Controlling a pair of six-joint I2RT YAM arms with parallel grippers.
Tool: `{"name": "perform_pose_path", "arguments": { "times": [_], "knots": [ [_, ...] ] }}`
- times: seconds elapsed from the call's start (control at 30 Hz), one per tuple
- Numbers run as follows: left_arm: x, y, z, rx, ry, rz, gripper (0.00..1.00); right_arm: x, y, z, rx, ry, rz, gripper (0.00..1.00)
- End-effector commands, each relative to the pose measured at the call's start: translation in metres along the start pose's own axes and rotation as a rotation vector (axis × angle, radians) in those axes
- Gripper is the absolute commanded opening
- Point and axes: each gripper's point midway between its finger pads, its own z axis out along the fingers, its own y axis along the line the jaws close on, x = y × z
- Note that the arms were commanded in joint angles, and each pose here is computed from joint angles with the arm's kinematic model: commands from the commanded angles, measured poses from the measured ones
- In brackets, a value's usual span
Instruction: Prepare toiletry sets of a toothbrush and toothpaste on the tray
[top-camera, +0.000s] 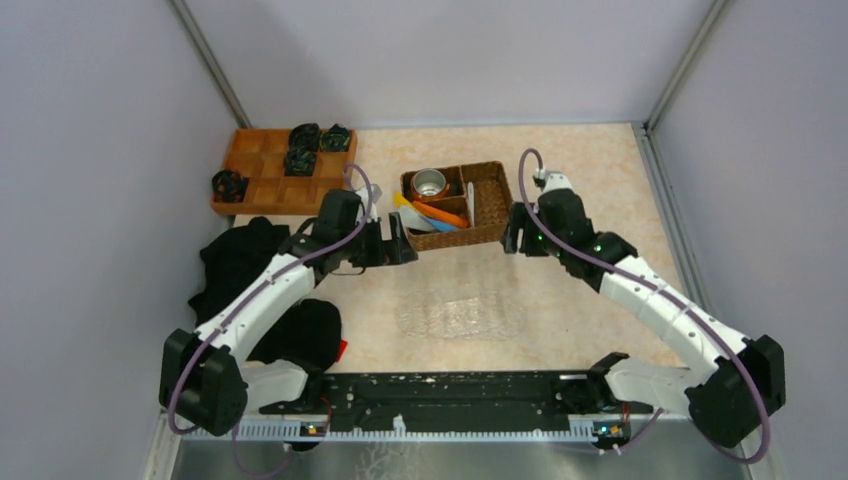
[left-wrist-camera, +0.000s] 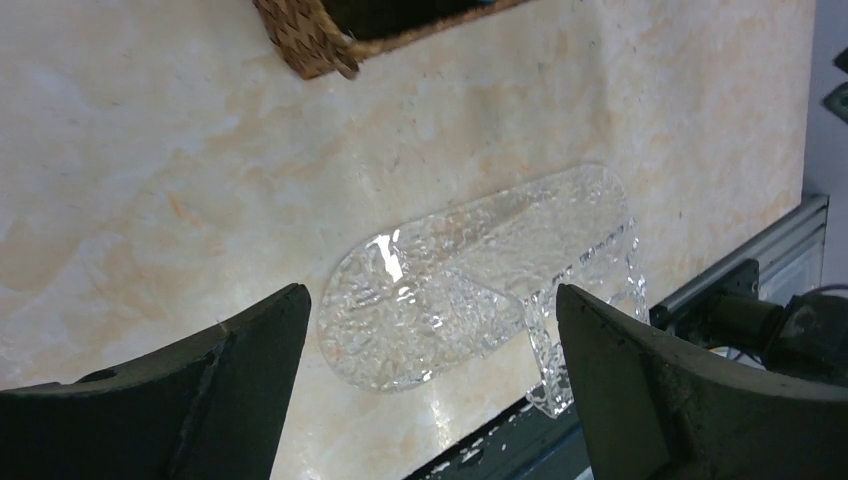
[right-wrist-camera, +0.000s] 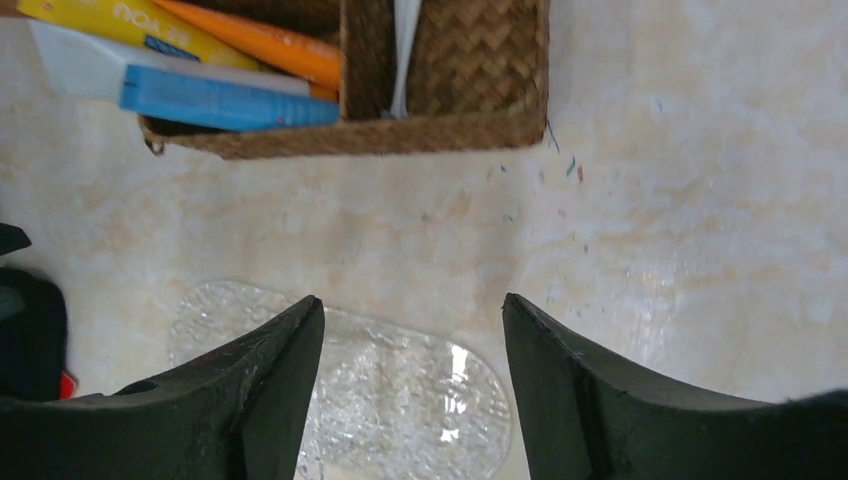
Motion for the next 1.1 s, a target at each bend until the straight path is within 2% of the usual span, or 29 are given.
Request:
{"name": "perform_pose_path", "arguments": {
  "times": [0.0,0.1,0.17,0.2,0.27,0.3,0.33,0.37,0.57,1.07],
  "knots": [
    [-0.01,0.017,0.005,-0.024,-0.001,0.01,0.99,-0.046,0.015,0.002,-0.026,-0.048,-0.097,0.65],
    [0.002,0.013,0.014,0.032,0.056,-0.02,0.94,-0.046,0.023,0.011,-0.048,-0.011,-0.104,0.53],
    [0.016,0.007,0.018,0.087,0.111,-0.053,0.82,-0.031,0.026,0.016,-0.088,0.02,-0.092,0.33],
    [0.024,0.005,0.02,0.116,0.13,-0.071,0.73,-0.023,0.026,0.017,-0.103,0.026,-0.083,0.24],
    [0.039,0.002,0.021,0.167,0.155,-0.1,0.49,-0.009,0.02,0.017,-0.103,0.032,-0.071,0.03],
    [0.045,0.001,0.022,0.187,0.169,-0.113,0.36,-0.003,0.017,0.017,-0.101,0.034,-0.07,0.0],
    [0.053,0.0,0.021,0.201,0.184,-0.126,0.27,0.002,0.015,0.016,-0.1,0.038,-0.071,0.0],
    [0.059,0.0,0.021,0.213,0.194,-0.14,0.22,0.006,0.013,0.016,-0.099,0.041,-0.071,0.0],
    [0.082,0.0,0.017,0.244,0.226,-0.163,0.18,0.014,0.021,0.026,-0.153,0.057,-0.082,0.0],
    [0.094,-0.027,0.041,0.299,0.282,-0.16,0.17,0.015,0.051,0.071,-0.259,0.111,-0.069,0.0]
  ]
}}
